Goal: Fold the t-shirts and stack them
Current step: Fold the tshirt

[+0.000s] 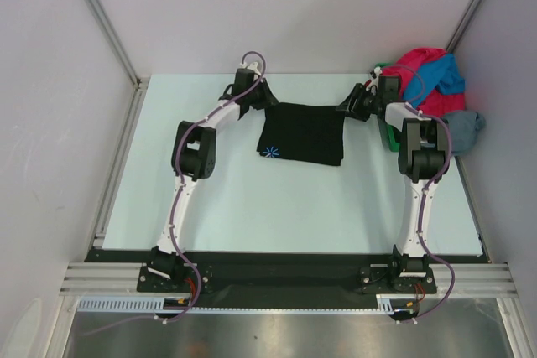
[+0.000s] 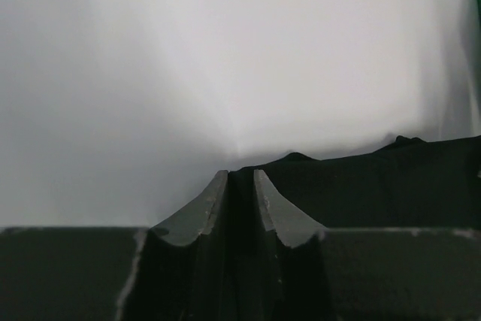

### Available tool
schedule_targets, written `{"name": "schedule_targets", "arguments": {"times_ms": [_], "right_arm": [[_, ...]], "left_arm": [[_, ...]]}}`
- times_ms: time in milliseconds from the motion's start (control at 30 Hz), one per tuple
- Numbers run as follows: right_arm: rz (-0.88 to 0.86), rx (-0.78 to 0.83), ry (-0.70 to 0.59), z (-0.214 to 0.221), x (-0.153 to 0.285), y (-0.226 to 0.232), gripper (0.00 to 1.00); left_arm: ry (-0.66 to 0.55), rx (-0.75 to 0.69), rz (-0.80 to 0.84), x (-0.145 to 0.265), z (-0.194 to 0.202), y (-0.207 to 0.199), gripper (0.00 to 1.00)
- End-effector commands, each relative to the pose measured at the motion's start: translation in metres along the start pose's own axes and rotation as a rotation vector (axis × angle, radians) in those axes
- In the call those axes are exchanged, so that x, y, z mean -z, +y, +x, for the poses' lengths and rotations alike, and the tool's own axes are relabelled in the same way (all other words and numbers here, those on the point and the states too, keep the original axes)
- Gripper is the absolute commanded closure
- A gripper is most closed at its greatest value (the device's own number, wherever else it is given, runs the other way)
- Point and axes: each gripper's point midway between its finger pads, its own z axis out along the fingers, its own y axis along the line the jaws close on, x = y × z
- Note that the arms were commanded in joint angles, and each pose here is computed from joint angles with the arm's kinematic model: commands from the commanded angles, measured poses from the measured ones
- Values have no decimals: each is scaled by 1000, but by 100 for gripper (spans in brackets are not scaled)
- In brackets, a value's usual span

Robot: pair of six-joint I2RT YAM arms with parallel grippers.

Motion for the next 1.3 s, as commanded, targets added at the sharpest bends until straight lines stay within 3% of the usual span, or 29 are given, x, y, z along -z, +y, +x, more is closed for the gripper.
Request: {"name": "schedule_targets", "arguments": {"times_ms": [0,167,233,333,467,567,600,800,1033,1267], "right_arm": [[-50,26,-41,-18,-3,11,46],[-48,29,-36,-17,-4,12,52],[-47,27,-38,-17,-4,12,57],[-49,29,-42,-19,-4,14,62],[-44,29,-48,-21,-1,14,76],[-45,35,-54,-24,1,16,97],[-45,35,-57,-25,2,16,100],[-26,64,-92,-36,17,28,100],[-36,83,-99,-39,31,42,100],[-57,81,-102,-41,27,45,100]], "left_arm": [[-66,-6,85,18,-37,-25,76],[-54,1,110,19,-35,-30,64],[-52,1,120,20,-35,-32,64],[-54,3,136,20,-36,-35,72],[-69,-3,132,24,-43,-38,97],[-90,-12,128,33,-53,-44,100],[-101,-17,129,38,-58,-47,100],[-153,-28,86,71,-73,-53,100],[-152,-18,65,102,-59,-48,100],[-142,35,16,102,-56,-23,100]]}}
